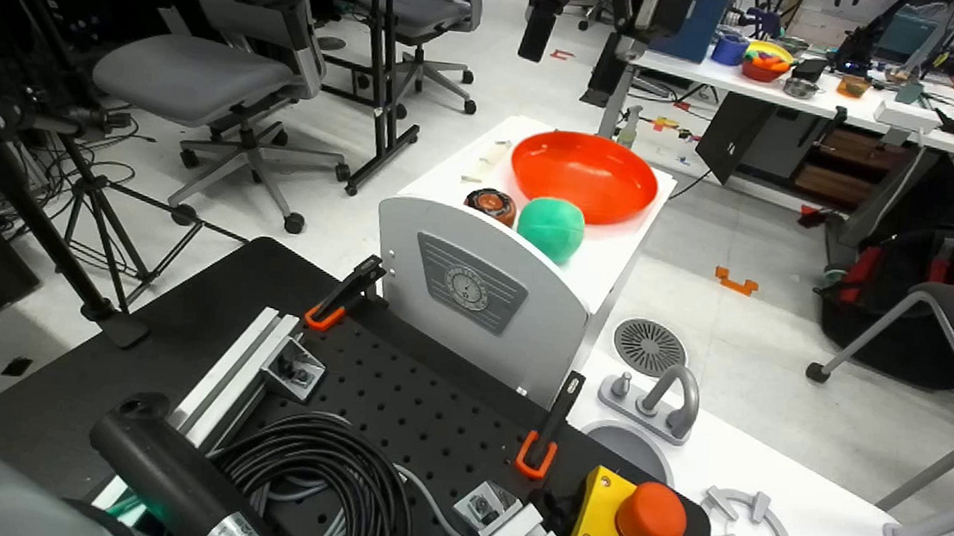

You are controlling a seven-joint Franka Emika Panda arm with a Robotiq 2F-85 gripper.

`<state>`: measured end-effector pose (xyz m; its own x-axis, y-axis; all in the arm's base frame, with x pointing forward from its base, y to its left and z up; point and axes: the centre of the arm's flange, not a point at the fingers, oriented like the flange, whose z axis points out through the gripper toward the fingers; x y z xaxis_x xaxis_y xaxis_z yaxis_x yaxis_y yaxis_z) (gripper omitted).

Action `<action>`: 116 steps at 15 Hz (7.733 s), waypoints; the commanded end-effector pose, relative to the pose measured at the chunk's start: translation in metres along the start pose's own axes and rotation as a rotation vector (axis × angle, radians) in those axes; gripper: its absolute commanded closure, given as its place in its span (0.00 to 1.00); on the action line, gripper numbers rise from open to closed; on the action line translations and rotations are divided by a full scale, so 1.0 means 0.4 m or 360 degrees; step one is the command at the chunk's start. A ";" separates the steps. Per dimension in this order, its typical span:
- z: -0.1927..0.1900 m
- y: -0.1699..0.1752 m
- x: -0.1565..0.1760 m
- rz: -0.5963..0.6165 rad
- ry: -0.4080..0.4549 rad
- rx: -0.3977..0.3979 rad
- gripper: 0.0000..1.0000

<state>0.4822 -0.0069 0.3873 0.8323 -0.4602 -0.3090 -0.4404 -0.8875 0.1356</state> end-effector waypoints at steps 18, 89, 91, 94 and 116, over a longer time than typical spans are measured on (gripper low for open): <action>-0.009 0.125 0.005 0.0144 -0.0007 -0.0091 0.00; -0.120 0.182 -0.005 0.0393 0.0430 0.0379 0.00; -0.125 0.181 -0.006 0.0358 0.0431 0.0411 0.00; -0.131 0.180 -0.008 0.0316 0.0447 0.0454 0.00; -0.138 0.203 -0.025 0.0273 0.0424 0.0373 0.00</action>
<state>0.4671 -0.0713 0.4563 0.7758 -0.6306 -0.0212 -0.6298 -0.7720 -0.0858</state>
